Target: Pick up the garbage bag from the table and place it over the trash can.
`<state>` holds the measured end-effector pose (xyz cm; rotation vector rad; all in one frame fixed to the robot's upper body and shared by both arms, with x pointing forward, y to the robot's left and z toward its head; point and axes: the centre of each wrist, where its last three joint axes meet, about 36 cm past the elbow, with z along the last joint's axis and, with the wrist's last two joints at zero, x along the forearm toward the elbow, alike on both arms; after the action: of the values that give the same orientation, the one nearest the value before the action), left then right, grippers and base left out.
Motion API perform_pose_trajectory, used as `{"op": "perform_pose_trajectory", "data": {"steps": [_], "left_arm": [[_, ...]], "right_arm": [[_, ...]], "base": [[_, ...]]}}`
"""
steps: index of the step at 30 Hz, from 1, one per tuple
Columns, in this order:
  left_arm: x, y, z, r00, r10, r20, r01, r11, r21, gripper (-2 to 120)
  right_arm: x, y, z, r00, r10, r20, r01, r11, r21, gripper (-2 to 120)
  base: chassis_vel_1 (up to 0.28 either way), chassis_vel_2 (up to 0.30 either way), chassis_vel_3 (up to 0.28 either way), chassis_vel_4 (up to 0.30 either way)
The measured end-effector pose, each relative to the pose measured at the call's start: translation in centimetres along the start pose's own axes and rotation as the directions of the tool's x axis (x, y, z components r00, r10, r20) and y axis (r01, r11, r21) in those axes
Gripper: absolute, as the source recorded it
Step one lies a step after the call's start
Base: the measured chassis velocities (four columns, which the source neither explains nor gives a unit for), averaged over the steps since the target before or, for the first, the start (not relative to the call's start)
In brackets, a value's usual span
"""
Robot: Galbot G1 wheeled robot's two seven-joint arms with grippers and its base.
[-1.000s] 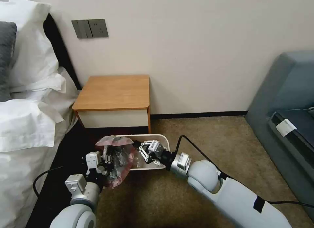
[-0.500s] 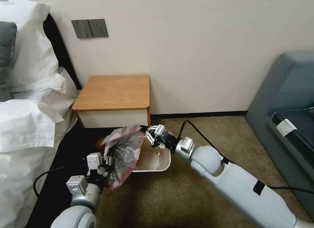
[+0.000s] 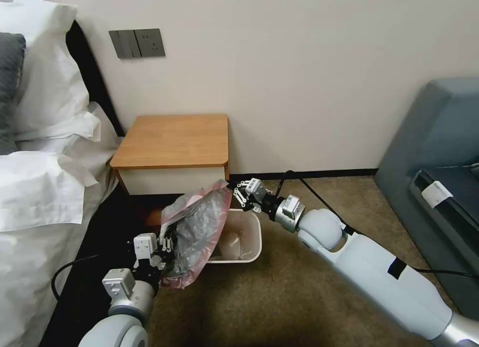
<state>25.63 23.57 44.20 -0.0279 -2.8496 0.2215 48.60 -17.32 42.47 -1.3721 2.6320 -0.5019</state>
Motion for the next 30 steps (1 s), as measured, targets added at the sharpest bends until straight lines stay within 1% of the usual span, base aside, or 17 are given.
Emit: {"op": "perform_pose_trajectory", "data": {"steps": [11, 13, 14, 17, 18, 20, 22, 23, 24, 26, 27, 30], "left_arm": [[-0.1, 0.2, -0.2, 1.0, -0.005, 0.007, 0.005, 1.0, 0.003, 7], [-0.2, 0.3, 0.0, 1.0, -0.009, 0.003, 0.009, 1.0, 0.004, 7], [-0.2, 0.3, 0.0, 1.0, -0.009, 0.003, 0.009, 1.0, 0.004, 7], [-0.3, 0.5, 0.0, 1.0, -0.017, 0.004, 0.017, 1.0, 0.003, 7], [-0.3, 0.5, 0.0, 1.0, -0.017, 0.004, 0.017, 1.0, 0.003, 7], [-0.3, 0.6, 0.0, 1.0, -0.019, 0.005, 0.019, 1.0, 0.002, 7], [-0.3, 0.7, -0.1, 1.0, -0.02, 0.005, 0.02, 1.0, 0.001, 7], [-0.3, 0.7, -0.1, 1.0, -0.022, 0.005, 0.022, 1.0, 0.001, 7], [-0.3, 0.7, -0.1, 1.0, -0.024, 0.007, 0.024, 1.0, 0.001, 7], [-0.4, 0.9, -0.1, 1.0, -0.03, 0.009, 0.03, 1.0, 0.001, 7], [-0.4, 0.9, -0.1, 1.0, -0.03, 0.009, 0.03, 1.0, 0.001, 7], [-0.4, 0.9, -0.1, 0.999, -0.034, 0.006, 0.034, 0.999, -0.008, 7]], "right_arm": [[1.3, -1.2, 0.6, 0.999, 0.01, -0.031, -0.009, 1.0, 0.02, 0], [1.7, -1.3, 0.3, 1.0, 0.004, -0.027, -0.003, 1.0, 0.026, 8], [1.7, -1.3, 0.3, 1.0, 0.004, -0.027, -0.003, 1.0, 0.026, 8], [2.7, -1.6, 0.2, 0.999, -0.008, -0.035, 0.009, 0.999, 0.034, 24], [2.7, -1.6, 0.2, 0.999, -0.008, -0.035, 0.009, 0.999, 0.034, 24], [3.6, -1.9, 0.3, 0.999, -0.007, -0.046, 0.009, 0.999, 0.039, 34], [4.0, -2.0, 0.3, 0.999, -0.007, -0.05, 0.009, 0.999, 0.041, 35], [4.5, -2.1, 0.4, 0.998, -0.007, -0.055, 0.009, 0.999, 0.043, 43], [5.0, -2.2, 0.4, 0.998, -0.008, -0.057, 0.01, 0.999, 0.046, 46], [6.3, -2.0, 0.2, 0.998, -0.014, -0.059, 0.017, 0.999, 0.05, 57], [6.3, -2.0, 0.2, 0.998, -0.014, -0.059, 0.017, 0.999, 0.05, 57], [7.5, -0.9, -0.9, 0.999, -0.028, -0.031, 0.03, 0.998, 0.051, 70]], "base": [[0.0, 0.0, 0.0, 0.0], [0.0, 0.0, 0.0, 0.0], [0.0, 0.0, 0.0, 0.0], [0.0, 0.0, 0.0, 0.0], [0.0, 0.0, 0.0, 0.0], [0.0, 0.0, 0.0, 0.0], [0.0, 0.0, 0.0, 0.0], [0.0, 0.0, 0.0, 0.0], [0.0, 0.0, 0.0, 0.0], [0.0, 0.0, 0.0, 0.0], [0.0, 0.0, 0.0, 0.0], [0.0, 0.0, 0.0, 0.0]]}}
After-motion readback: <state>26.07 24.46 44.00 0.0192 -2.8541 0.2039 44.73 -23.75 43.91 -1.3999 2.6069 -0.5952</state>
